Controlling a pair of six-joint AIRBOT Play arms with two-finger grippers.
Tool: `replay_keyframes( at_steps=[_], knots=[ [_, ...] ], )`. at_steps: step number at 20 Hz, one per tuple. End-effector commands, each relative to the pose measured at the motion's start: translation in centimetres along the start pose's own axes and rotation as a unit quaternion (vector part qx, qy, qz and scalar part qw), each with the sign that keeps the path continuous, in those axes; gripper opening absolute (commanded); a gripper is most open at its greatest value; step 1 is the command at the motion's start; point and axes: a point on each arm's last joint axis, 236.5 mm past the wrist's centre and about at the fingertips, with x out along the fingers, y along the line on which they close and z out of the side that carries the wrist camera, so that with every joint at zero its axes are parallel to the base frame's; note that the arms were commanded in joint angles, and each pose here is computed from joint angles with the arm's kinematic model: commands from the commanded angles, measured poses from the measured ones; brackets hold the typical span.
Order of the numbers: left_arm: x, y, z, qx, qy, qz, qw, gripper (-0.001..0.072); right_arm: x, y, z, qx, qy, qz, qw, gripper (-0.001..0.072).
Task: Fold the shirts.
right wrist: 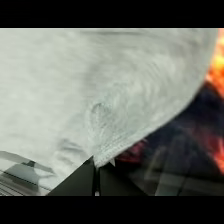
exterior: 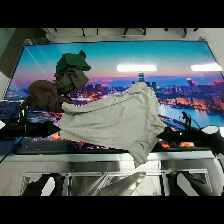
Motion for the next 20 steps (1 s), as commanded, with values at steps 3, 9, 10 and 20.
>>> replay_keyframes(
  at_steps=[3,9,10,20],
  knots=[
    [-4.0,-1.1,0.1,0.029,-0.049,0.041,0.998,0.0019,-13.1,10.0,5.3,-0.149,-0.182,-0.047,0.971,0.0018],
    [-16.0,-6.8,3.9,0.104,-0.193,0.097,0.971,0.0019,-28.6,21.3,3.2,-0.285,-0.332,-0.126,0.891,0.0018],
    [-18.2,-8.1,4.4,0.117,-0.211,0.102,0.965,0.0019,-30.7,22.7,2.4,-0.302,-0.351,-0.135,0.876,0.0018],
    [-35.8,-19.5,4.9,0.236,-0.385,0.142,0.881,0.0019,-44.3,31.8,-4.4,-0.402,-0.514,-0.202,0.73,0.0018]
  ],
)
